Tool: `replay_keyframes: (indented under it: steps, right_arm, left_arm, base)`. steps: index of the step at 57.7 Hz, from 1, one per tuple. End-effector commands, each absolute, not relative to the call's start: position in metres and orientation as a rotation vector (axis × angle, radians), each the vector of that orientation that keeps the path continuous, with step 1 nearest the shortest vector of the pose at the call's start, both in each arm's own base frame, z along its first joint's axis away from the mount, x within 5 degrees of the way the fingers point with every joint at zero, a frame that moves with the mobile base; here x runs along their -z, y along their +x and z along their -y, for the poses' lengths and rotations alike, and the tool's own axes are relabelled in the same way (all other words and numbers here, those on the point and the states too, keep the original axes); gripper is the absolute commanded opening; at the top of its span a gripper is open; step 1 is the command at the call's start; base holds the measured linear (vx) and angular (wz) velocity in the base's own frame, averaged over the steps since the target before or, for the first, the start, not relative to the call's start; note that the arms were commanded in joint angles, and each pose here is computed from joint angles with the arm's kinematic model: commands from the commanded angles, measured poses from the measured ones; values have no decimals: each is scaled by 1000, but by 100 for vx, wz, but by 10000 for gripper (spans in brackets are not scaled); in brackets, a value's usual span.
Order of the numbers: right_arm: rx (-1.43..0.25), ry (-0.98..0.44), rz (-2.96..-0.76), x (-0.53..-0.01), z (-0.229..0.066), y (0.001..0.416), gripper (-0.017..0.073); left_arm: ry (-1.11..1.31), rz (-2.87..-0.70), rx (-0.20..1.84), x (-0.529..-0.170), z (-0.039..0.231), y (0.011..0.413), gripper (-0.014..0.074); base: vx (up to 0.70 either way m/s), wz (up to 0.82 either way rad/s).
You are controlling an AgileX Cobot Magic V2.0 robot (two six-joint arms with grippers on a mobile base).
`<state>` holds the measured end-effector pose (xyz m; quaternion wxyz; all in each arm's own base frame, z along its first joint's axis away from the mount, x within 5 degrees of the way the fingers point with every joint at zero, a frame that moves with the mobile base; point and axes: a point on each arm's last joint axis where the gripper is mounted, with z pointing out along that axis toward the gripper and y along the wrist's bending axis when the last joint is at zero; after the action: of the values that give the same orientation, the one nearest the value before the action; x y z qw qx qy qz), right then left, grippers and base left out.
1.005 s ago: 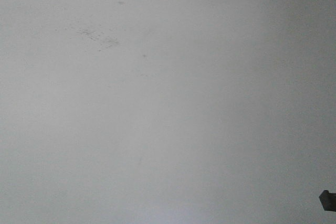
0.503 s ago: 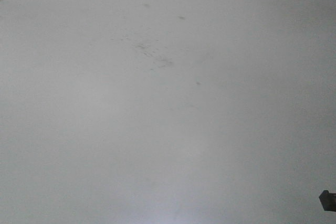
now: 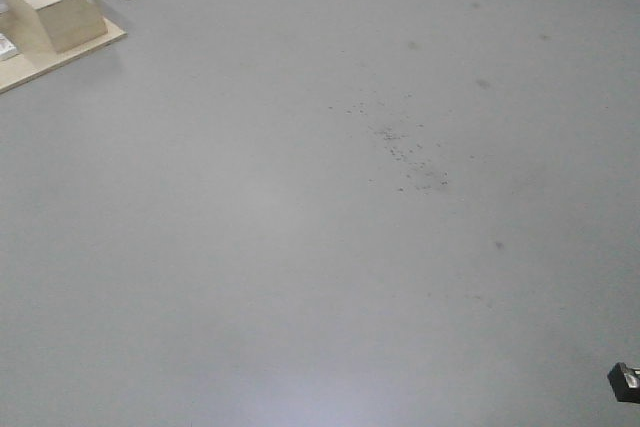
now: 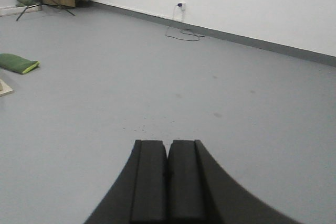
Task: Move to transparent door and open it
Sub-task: 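Drive up to the white-framed sliding glass door on the wooden platform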
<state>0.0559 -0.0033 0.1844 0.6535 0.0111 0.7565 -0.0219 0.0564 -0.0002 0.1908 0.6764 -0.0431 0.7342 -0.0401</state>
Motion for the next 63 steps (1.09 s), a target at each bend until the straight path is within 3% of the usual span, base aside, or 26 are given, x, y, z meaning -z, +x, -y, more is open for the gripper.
replay_keyframes:
  steps: [1,63]
  right_arm:
    - [52,10,-1632,-188,3,56,-8]
    - [52,10,-1632,-188,3,56,-8]
  left_arm:
    - [-104,-1593,105,-190,0,57,-6]
    - [-104,-1593,105,-190,0,57,-6]
  base:
    - [52,52]
    - [49,58]
